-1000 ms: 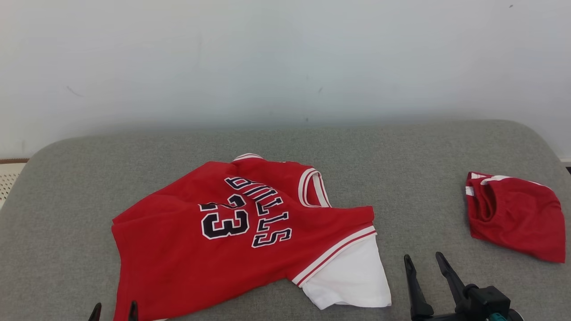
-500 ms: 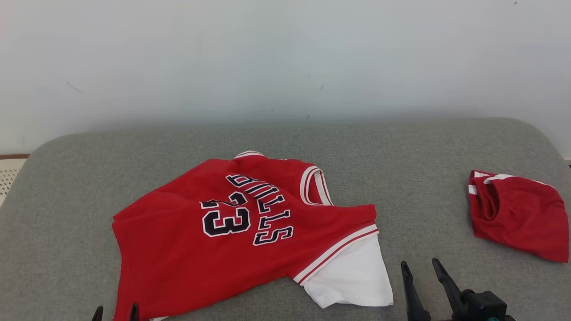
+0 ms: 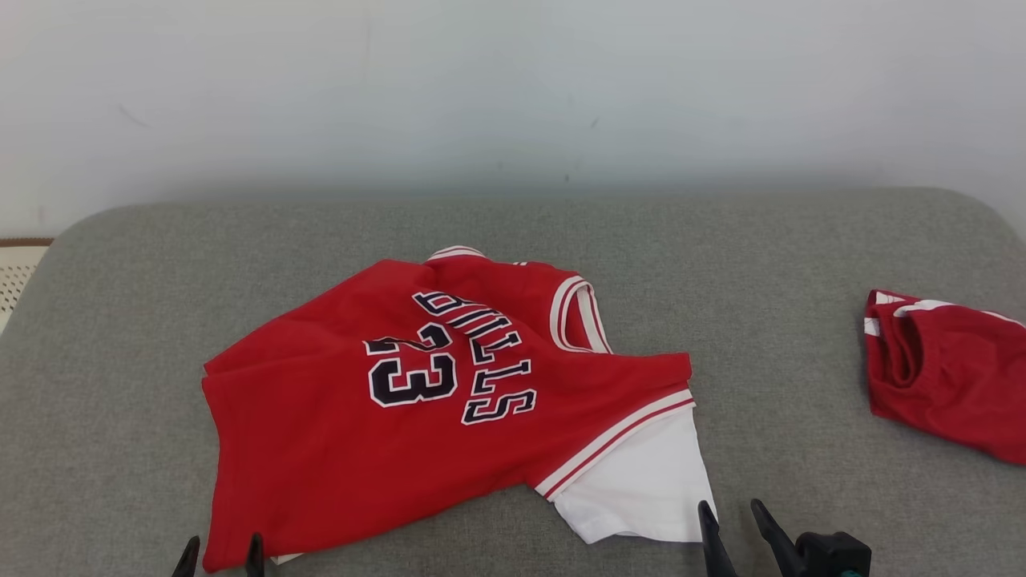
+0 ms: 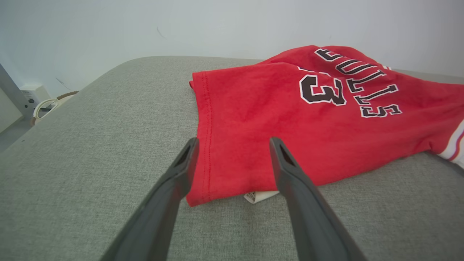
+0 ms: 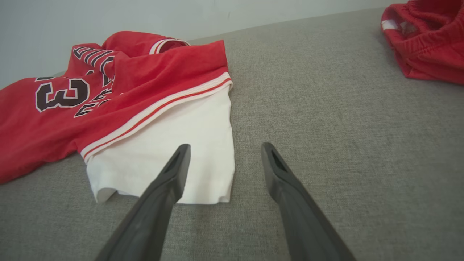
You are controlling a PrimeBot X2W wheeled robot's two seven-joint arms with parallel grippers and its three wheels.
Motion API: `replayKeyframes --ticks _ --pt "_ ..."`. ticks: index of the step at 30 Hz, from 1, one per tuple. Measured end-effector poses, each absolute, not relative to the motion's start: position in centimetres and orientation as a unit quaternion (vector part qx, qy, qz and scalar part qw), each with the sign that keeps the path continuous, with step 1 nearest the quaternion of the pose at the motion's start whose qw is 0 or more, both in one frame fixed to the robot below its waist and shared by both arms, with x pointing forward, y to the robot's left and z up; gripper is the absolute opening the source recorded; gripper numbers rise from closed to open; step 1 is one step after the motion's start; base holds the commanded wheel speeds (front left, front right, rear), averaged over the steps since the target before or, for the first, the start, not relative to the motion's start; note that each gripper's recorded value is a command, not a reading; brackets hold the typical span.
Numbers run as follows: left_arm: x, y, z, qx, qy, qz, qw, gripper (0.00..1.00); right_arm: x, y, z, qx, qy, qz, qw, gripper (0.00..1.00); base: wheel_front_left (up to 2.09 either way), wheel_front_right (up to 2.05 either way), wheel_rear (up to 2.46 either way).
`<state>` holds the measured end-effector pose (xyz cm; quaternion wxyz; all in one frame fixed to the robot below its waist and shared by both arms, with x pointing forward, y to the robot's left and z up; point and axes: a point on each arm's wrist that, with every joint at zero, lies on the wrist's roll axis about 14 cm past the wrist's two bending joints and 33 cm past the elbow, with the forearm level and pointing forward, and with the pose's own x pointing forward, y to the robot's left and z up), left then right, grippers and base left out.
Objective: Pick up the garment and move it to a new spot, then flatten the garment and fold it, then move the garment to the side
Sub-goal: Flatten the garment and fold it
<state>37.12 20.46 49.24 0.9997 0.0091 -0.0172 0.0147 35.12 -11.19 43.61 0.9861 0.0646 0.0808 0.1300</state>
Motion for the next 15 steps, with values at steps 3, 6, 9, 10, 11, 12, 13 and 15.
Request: replayKeyframes --ticks 3,6,9,10,11,12,13,15 --pt "37.3 20.4 48.9 0.010 -0.013 0.012 1.000 1.00 35.7 -11.2 43.1 0.075 0.091 0.125 0.985 1.00 0.00 0.00 0.00" --pt "37.7 20.5 49.0 0.015 -0.014 0.011 1.000 1.00 36.1 -11.3 42.3 0.084 0.105 0.120 0.984 1.00 0.00 0.00 0.00" --pt "37.9 20.6 48.8 0.015 -0.011 0.012 1.000 1.00 36.5 -11.2 41.5 0.087 0.119 0.120 0.982 1.00 0.00 0.00 0.00" --pt "38.0 20.6 48.8 0.015 -0.011 0.012 1.000 1.00 36.7 -11.0 41.4 0.089 0.121 0.122 0.981 1.00 0.00 0.00 0.00" --pt "38.2 20.7 48.9 0.014 -0.012 0.013 1.000 1.00 36.9 -10.7 41.3 0.092 0.123 0.125 0.980 1.00 0.00 0.00 0.00" --pt "38.4 20.7 48.9 0.013 -0.013 0.014 1.000 1.00 37.0 -10.5 41.1 0.094 0.127 0.128 0.979 1.00 0.00 0.00 0.00" --pt "38.6 20.7 48.8 0.012 -0.011 0.013 1.000 1.00 37.1 -10.3 40.9 0.095 0.131 0.130 0.978 1.00 0.00 0.00 0.00" --pt "38.9 20.8 48.6 0.008 -0.009 0.015 1.000 1.00 37.1 -10.1 40.4 0.095 0.141 0.133 0.976 1.00 0.00 0.00 0.00"
